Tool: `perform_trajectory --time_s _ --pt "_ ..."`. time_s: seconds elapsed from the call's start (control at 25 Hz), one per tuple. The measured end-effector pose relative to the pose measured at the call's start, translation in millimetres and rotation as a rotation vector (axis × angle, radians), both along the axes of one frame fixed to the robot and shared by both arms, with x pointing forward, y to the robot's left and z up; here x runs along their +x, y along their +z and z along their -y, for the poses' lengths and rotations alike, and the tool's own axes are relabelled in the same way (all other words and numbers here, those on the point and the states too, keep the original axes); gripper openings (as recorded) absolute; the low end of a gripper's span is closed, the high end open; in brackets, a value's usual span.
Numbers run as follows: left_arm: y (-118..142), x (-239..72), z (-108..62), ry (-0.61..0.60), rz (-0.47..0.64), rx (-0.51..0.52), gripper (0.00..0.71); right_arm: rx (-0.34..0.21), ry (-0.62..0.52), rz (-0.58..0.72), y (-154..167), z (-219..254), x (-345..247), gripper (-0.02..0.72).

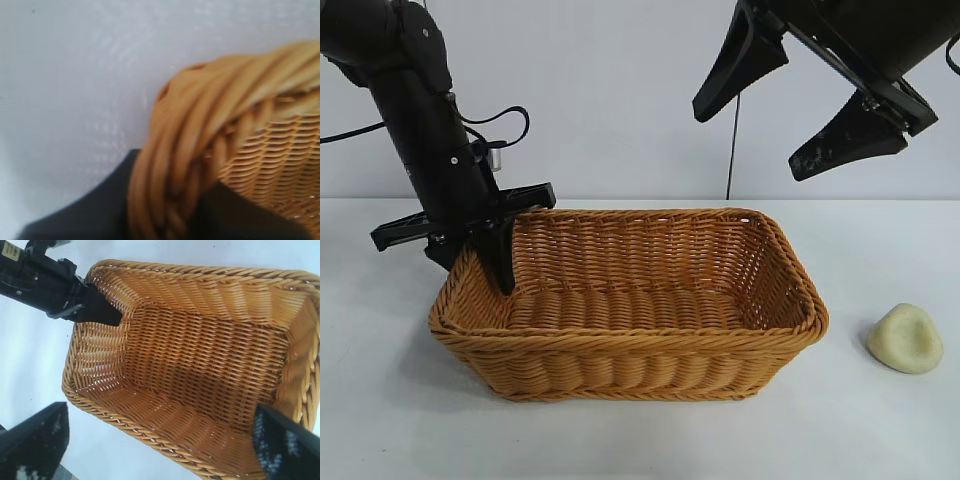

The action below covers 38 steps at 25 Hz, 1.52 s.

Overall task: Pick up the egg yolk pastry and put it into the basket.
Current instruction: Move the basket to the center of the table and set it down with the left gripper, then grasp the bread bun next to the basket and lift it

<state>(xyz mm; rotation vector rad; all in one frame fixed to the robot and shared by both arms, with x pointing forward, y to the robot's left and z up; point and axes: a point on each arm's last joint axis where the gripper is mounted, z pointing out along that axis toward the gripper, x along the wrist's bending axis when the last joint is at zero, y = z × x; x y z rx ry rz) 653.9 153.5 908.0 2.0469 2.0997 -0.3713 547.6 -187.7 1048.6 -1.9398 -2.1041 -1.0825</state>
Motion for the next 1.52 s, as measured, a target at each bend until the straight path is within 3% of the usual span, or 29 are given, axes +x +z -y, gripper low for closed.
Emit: perform_trajectory --time_s 0.08,0.2,0.4,0.64,0.76,0.92,1.04,1.28,1.52 --pt "0.3 0.1 0.2 0.001 0.000 -0.002 0.597 0.000 0.000 0.000 0.0 0.0 0.0 0.685" --pt "6.5 -0.2 0.3 -0.004 0.002 -0.005 0.669 0.000 0.000 0.000 0.0 0.0 0.0 0.685" --pt "43.8 0.1 -2.5 -0.051 0.045 0.020 0.692 0.000 0.000 0.000 0.0 0.0 0.0 0.685" --pt "112.0 14.0 -12.1 -0.104 0.256 0.125 0.695 0.000 0.000 0.000 0.0 0.0 0.0 0.685" --pt "128.1 19.2 -13.8 -0.107 0.319 0.146 0.695 0.000 0.001 -0.001 0.0 0.0 -0.1 0.685" --pt "130.2 21.5 -20.3 -0.093 0.323 0.151 0.695 0.000 0.005 -0.007 -0.2 -0.2 -0.7 0.685" --pt "130.1 25.9 -37.2 -0.055 0.319 0.157 0.695 0.001 0.008 -0.011 -0.4 -0.3 -1.2 0.685" --pt "130.1 36.0 -92.7 0.063 0.310 0.187 0.695 0.000 0.010 -0.013 -0.4 -0.3 -1.3 0.685" --pt "144.4 30.5 -121.7 0.105 0.333 0.200 0.695 0.000 0.012 -0.015 -0.5 -0.4 -1.6 0.685"
